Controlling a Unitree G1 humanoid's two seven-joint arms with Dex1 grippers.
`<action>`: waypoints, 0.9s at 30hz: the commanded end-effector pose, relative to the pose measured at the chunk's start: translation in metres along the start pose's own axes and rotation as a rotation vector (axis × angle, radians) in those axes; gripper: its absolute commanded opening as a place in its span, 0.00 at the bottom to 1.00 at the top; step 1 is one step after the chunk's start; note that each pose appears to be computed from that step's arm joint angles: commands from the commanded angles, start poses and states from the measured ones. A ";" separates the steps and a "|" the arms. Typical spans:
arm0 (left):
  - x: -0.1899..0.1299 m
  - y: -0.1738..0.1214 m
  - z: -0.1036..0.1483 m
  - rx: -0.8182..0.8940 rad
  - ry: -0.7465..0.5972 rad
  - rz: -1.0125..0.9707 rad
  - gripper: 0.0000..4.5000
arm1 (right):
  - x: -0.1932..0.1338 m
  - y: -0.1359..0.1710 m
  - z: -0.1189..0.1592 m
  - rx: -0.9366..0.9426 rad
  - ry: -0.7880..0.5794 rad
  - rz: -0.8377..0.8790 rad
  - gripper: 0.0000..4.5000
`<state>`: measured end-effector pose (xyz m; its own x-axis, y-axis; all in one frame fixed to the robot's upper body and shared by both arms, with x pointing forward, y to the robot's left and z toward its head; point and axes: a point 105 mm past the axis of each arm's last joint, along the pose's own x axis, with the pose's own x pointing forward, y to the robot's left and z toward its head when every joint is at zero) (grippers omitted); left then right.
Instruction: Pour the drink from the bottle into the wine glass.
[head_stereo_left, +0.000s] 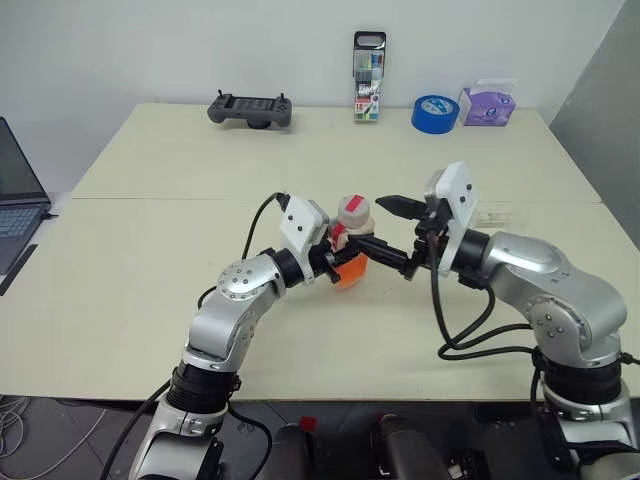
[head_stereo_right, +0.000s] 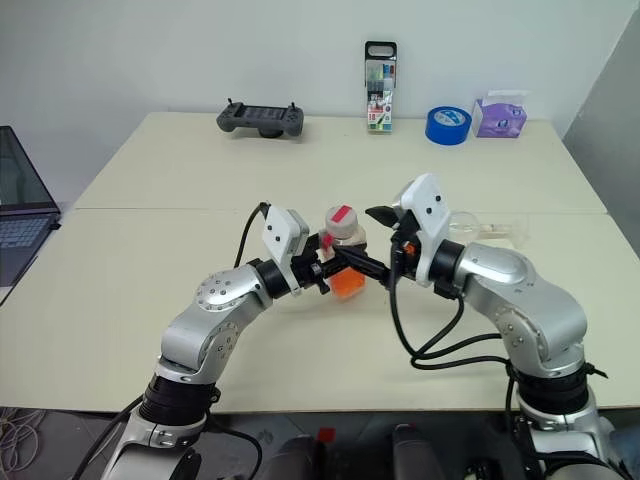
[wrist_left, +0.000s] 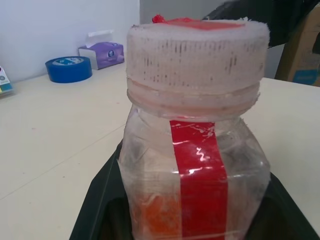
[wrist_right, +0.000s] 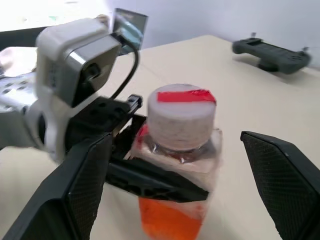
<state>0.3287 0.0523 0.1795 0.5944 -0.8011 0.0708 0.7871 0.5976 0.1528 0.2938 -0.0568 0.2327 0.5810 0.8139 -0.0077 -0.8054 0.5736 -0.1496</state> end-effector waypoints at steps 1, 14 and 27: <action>0.002 0.000 0.014 0.033 -0.046 -0.008 0.39 | 0.002 0.011 0.012 -0.043 -0.033 -0.061 0.97; 0.007 -0.001 0.014 0.028 -0.054 -0.011 0.39 | 0.039 -0.001 0.020 -0.081 -0.033 -0.243 0.97; 0.003 0.000 0.013 0.019 -0.052 0.012 0.39 | 0.046 -0.024 0.022 -0.040 -0.045 -0.373 0.97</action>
<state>0.3331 0.0502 0.1773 0.6046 -0.7935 0.0690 0.7812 0.6077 0.1430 0.3360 -0.0193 0.2345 0.8045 0.5938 0.0119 -0.5843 0.7949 -0.1633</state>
